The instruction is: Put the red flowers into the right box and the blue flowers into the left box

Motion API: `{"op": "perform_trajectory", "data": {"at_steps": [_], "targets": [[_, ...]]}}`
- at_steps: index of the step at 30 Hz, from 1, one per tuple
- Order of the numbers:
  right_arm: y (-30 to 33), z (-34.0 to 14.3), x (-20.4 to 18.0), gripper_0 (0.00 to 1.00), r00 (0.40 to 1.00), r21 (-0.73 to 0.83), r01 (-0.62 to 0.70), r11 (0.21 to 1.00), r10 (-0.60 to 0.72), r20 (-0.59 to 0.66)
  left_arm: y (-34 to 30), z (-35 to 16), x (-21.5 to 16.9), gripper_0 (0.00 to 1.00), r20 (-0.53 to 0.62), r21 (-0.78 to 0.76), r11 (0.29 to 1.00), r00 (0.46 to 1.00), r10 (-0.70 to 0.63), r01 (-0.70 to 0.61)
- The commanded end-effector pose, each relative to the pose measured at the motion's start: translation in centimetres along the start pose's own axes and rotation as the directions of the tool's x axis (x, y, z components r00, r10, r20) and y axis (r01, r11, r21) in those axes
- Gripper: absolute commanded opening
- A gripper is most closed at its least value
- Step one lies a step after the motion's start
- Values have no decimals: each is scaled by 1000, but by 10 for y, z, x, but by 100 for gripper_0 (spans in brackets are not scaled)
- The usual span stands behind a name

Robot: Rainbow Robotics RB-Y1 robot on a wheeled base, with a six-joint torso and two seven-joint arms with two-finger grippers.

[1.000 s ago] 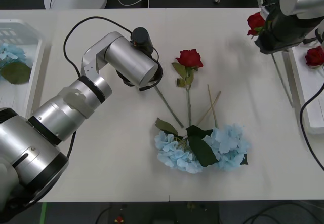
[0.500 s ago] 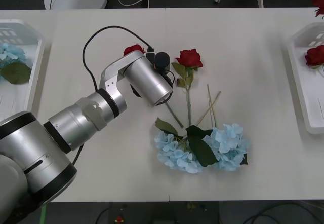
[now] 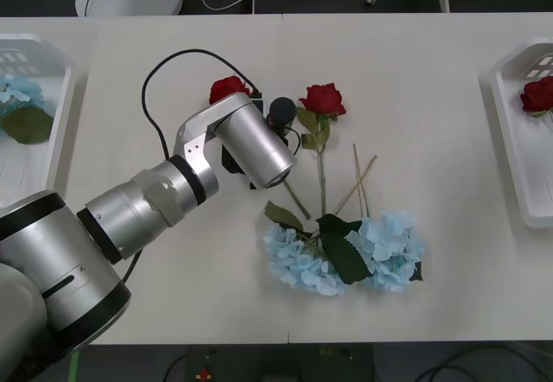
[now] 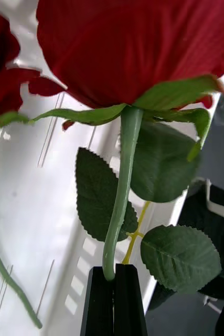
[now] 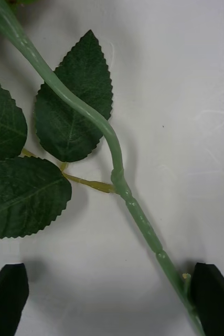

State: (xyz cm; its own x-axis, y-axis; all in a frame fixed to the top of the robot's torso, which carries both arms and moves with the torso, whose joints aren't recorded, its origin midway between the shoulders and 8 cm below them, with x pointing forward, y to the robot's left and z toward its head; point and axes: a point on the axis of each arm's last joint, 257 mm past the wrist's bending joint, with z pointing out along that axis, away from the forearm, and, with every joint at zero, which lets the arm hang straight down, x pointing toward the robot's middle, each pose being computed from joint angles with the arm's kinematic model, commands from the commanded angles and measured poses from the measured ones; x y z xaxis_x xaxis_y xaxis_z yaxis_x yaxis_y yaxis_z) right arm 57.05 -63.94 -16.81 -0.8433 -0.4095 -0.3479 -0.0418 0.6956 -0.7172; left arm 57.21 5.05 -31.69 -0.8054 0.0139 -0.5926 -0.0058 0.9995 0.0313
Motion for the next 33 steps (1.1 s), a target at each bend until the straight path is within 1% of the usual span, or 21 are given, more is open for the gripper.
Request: {"op": "perform_trajectory", "data": {"at_steps": [1,4,7,8,9,11,12,13,16,17,19,22,25,30,31,33], "targets": [[-26,-5,5,0,1000,50,-5,999,5,-5,-16,-9,-18,64,45,-8,993,992,119,-118],[-14,-3,8,0,1000,39,3,999,-2,-29,-10,1,-16,45,55,-20,991,989,137,-136],[-3,0,9,0,999,25,5,1000,-4,-35,-1,11,-14,34,58,-31,990,988,142,-140],[1,0,7,12,999,20,4,1000,-4,-32,3,14,-13,28,56,-35,990,989,140,-138],[1,0,6,26,1000,18,2,1000,-1,-30,6,16,-13,23,54,-39,990,989,141,-139],[3,-1,3,48,1000,9,-8,1000,8,-22,12,20,-11,15,47,-52,989,989,142,-140],[4,-1,2,52,1000,3,-13,1000,13,-20,14,20,-10,14,45,-55,989,989,143,-141],[6,-2,0,59,1000,-7,-17,1000,17,-14,16,22,-9,14,41,-58,989,989,142,-139],[9,-4,-6,64,999,-28,-38,999,38,-3,20,23,-8,13,40,-68,988,989,145,-142],[10,-5,-8,65,999,-40,-47,998,47,-1,21,24,-7,13,40,-71,987,988,147,-143],[15,-10,-15,66,996,-84,-92,992,93,8,24,24,-8,0,44,-80,986,987,152,-148],[24,-23,-27,70,987,-169,-156,973,159,1,28,25,-10,0,46,-86,985,987,154,-149],[45,-46,-48,71,980,-276,-195,941,199,-14,31,22,-20,0,73,-99,982,983,171,-164],[78,-89,-77,71,957,-424,-282,861,281,-66,40,13,-41,0,116,-106,982,979,170,-158],[91,-104,-86,71,947,-468,-312,827,309,-84,47,9,-50,0,132,-116,980,975,177,-162],[102,-119,-94,71,937,-504,-338,795,332,-104,52,4,-60,0,150,-123,979,972,183,-165]]}}
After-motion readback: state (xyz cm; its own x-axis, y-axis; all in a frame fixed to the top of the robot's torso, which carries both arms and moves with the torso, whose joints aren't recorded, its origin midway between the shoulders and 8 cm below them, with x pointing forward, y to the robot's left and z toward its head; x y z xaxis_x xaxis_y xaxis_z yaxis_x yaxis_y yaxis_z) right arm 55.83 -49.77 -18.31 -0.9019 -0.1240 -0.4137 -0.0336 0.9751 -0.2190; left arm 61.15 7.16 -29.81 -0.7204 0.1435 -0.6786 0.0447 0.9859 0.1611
